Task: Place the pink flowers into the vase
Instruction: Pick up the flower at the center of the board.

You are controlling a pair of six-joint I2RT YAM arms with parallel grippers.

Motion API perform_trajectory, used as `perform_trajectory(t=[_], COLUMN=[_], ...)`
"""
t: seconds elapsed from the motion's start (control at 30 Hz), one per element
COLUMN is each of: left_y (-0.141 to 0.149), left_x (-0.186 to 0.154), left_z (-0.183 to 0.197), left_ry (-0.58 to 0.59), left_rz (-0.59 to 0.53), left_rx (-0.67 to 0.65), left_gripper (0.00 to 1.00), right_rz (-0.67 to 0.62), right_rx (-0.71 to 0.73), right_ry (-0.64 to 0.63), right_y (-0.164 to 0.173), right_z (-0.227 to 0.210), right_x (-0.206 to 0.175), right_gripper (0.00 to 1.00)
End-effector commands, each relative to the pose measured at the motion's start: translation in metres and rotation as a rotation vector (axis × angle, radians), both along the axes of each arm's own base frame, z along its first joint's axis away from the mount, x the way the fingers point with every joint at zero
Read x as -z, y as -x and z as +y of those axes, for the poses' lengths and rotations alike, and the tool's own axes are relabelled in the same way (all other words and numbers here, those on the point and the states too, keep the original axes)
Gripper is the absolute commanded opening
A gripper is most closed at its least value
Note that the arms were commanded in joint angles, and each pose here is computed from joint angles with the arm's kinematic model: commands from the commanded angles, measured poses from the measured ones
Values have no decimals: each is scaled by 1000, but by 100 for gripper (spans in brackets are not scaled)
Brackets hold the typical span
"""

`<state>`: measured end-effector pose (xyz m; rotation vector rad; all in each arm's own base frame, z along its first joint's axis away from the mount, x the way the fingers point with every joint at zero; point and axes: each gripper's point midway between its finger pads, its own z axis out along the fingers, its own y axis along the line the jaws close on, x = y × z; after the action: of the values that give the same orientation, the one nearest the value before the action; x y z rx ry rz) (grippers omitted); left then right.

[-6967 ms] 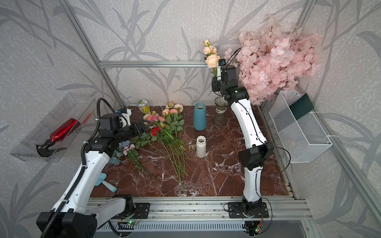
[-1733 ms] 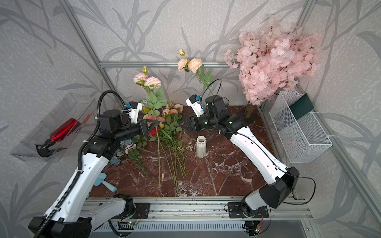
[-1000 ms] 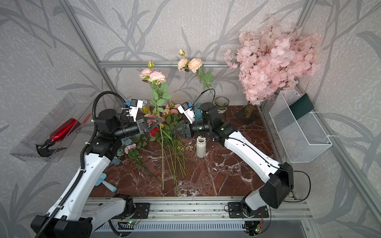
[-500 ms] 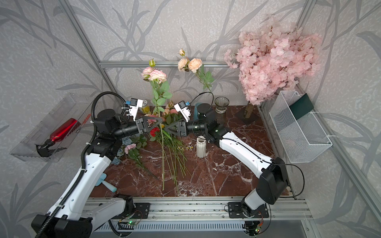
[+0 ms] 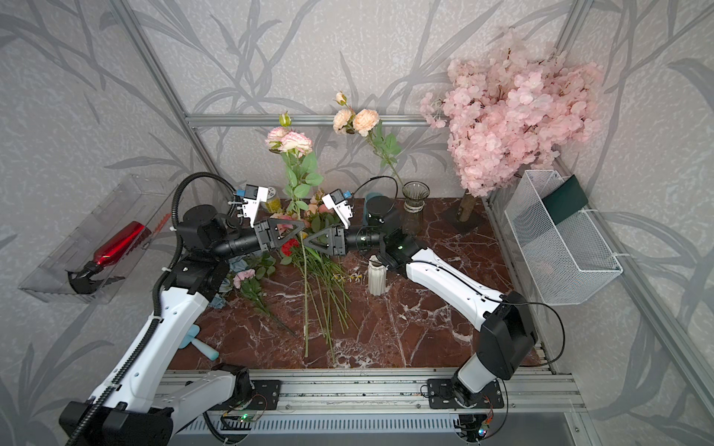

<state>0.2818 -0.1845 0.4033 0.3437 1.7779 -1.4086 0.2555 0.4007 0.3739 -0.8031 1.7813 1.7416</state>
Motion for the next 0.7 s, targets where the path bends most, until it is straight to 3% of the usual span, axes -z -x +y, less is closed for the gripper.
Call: perform_trajectory(t=[0.0, 0.67], left_y=[7, 7], left_x=[-9, -7], left_z=[0, 0], left_ry=[7, 2], left_rz=[-46, -43], left_rx=[19, 19], left_gripper=[0, 0], right_rz=[-15, -10], right_rx=[-32, -65], right_ry=[-27, -46], right_y=[6, 12], right_z=[5, 12], right_x=[-4, -7], right_gripper=[28, 11])
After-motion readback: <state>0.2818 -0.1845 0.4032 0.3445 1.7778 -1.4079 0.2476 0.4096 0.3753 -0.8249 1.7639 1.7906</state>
